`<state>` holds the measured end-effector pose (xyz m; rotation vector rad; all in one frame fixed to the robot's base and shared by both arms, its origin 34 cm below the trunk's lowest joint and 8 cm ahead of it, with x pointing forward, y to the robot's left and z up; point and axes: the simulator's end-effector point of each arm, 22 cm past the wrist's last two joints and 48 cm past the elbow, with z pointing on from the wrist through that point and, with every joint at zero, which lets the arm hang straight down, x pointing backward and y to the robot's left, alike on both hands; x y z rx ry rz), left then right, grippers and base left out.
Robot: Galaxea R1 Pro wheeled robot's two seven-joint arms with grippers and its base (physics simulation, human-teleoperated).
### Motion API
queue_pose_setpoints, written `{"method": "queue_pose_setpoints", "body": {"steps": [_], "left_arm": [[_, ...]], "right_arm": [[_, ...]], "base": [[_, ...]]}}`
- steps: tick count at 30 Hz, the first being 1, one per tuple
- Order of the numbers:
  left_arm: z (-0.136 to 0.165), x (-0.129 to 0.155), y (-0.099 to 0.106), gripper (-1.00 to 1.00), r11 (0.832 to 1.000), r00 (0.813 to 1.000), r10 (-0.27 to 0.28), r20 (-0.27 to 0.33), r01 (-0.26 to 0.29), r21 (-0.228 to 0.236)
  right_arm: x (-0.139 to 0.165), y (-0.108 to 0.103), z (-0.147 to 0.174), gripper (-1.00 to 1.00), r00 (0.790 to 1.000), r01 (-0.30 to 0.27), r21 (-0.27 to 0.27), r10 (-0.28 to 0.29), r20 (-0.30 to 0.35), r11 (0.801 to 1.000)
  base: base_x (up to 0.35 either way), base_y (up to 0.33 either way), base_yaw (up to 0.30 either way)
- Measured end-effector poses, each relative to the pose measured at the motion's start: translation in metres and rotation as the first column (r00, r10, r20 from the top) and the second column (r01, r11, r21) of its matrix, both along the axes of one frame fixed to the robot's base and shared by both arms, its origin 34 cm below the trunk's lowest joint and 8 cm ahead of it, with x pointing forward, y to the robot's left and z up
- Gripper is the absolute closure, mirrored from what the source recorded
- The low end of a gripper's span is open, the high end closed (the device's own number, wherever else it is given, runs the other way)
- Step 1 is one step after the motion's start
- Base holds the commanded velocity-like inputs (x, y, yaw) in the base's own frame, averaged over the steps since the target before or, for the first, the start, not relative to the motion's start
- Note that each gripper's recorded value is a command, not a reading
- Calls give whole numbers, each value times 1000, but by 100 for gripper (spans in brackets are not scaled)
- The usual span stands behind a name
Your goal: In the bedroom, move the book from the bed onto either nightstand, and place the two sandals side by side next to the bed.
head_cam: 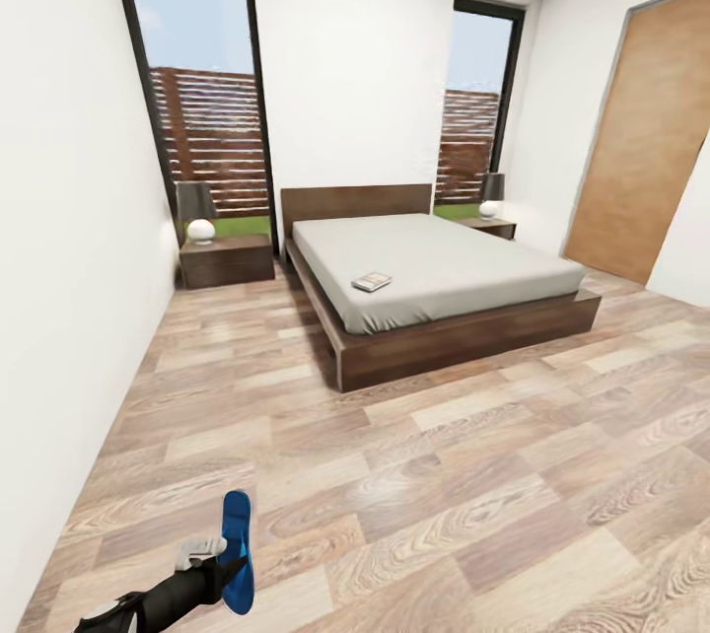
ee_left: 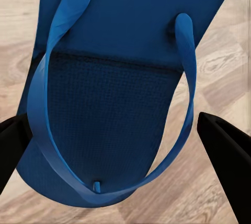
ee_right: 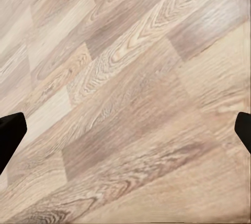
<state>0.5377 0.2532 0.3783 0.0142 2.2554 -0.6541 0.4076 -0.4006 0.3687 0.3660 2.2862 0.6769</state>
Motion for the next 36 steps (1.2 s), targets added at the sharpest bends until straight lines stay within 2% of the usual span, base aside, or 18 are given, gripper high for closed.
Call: {"method": "queue_pose_setpoints", "body": {"steps": [7,15,17,24,36], "left_arm": [[0,0,1,100,1000,1000,1,1,-1,1],[0,0,0,100,1000,1000,1,1,-1,0],[-7,-9,-6,100,1000,1000,-5,-19,5,-11],[-21,-28,-11,100,1000,998,-11,-55,9,-22],[-22,-30,-12,100,1000,998,-11,-59,9,-25]], "right_arm": [[0,0,0,-100,1000,0,0,0,0,1000],[0,0,0,-100,1000,0,2,0,0,1000],[-2,2,-1,-100,1000,11,18,-11,-6,1000],[-2,0,-1,-100,1000,11,15,-11,-7,1000],[-2,0,-1,-100,1000,11,15,-11,-6,1000]], "base": [[0,0,-176],[0,0,-9],[0,0,0],[0,0,0],[0,0,0]]}}
